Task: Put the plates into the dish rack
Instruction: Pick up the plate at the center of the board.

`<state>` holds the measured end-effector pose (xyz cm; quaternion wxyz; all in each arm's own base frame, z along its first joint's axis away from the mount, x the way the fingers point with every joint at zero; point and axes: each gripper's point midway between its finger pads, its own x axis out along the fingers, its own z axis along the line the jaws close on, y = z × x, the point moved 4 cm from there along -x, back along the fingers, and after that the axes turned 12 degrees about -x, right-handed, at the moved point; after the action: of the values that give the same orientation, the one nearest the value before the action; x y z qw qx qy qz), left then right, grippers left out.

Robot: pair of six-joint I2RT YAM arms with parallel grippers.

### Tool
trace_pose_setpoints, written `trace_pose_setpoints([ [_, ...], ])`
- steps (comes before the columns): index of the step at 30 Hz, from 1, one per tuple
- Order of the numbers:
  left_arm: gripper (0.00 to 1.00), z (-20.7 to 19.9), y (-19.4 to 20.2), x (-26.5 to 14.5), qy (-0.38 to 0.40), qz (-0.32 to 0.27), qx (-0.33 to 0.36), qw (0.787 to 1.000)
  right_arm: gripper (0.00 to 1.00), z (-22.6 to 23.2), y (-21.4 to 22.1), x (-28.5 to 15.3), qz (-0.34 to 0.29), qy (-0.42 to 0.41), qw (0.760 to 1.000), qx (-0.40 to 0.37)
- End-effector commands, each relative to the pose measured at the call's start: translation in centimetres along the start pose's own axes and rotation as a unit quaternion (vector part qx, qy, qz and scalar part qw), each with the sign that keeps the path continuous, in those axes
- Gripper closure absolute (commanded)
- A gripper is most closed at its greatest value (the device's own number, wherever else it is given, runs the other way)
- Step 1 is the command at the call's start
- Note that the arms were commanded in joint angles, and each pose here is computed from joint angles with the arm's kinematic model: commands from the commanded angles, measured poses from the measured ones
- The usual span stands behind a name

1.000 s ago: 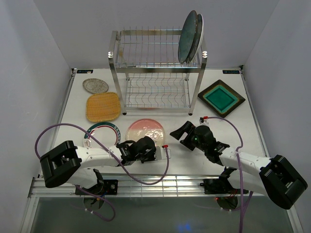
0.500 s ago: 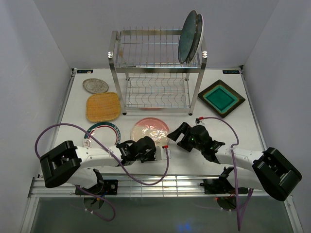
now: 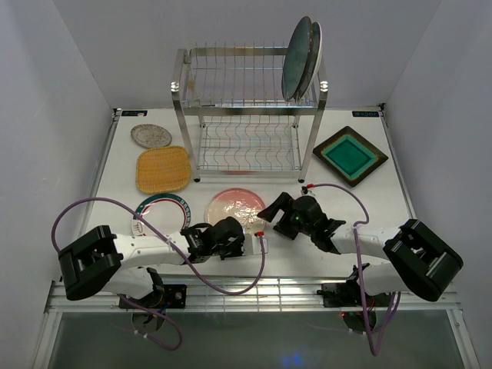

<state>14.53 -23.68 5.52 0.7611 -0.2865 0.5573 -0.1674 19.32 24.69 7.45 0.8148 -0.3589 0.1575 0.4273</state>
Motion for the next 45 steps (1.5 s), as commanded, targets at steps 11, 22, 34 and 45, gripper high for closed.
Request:
trace_pose_setpoints([
  [11,1.0,0.0,-1.2,-1.4,-0.007,-0.04,-0.021,0.999,0.15,2.1,0.0,1.0,0.003,-0.03,1.0,0.003],
  [22,1.0,0.4,-1.9,-2.0,-0.016,-0.061,-0.024,0.998,0.2,2.2,0.5,1.6,0.013,-0.033,0.999,0.005],
  [34,1.0,0.5,-2.3,-2.5,-0.021,-0.076,-0.025,0.997,0.34,2.7,0.7,1.6,0.014,-0.042,0.999,0.005],
  [45,1.0,0.7,-2.9,-3.2,-0.025,-0.099,-0.026,0.994,0.47,3.2,1.1,2.0,0.019,-0.05,0.999,0.008],
])
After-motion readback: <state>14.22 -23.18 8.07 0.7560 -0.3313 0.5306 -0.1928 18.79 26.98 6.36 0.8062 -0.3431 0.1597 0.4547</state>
